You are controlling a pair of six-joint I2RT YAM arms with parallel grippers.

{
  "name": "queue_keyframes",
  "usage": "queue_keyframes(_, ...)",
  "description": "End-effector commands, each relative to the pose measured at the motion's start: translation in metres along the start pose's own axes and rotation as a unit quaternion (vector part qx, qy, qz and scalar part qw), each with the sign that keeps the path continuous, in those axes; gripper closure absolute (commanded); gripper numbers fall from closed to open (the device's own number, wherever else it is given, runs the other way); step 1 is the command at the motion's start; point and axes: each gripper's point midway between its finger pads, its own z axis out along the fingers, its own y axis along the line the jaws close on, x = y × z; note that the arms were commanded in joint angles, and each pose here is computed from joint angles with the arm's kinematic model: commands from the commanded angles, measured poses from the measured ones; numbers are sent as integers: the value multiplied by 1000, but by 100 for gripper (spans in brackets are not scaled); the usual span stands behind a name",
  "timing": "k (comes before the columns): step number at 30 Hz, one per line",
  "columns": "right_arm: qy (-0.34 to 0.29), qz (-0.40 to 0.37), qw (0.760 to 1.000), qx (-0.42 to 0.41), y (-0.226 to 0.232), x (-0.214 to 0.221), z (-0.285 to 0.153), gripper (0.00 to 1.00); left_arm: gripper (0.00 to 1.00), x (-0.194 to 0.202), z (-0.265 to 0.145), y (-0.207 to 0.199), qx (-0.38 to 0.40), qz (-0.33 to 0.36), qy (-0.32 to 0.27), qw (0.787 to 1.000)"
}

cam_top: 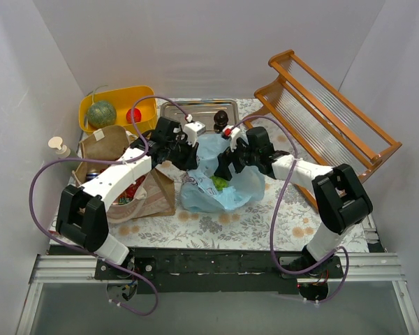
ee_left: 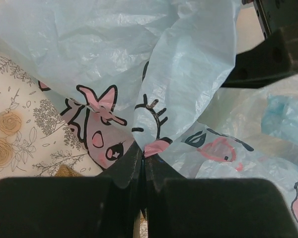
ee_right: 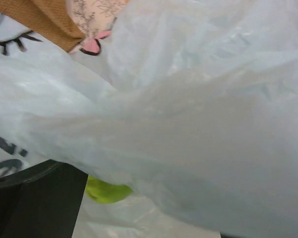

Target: Untie the knot of the grocery bags and take out the mixed food

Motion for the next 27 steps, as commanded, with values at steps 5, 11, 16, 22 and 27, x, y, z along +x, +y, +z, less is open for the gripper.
queue_keyframes(5,-3,-13,1000,-22,64,12,8,2,100,2,-13,-12,16,-8,-15,1000)
queue_keyframes(11,-2,-91,988,124,19,3,13,2,100,10,-14,-14,22,-12,-9,1000)
queue_keyframes(16,29,-107,988,105,20,21,21,2,100,13,-12,-17,29,-15,-6,999)
queue_keyframes(22,60,-111,985,116,21,44,4,2,100,11,-13,-14,22,-8,-10,1000)
queue_keyframes(27,69,-115,984,121,23,50,-8,2,100,13,-13,-14,25,-8,-11,1000)
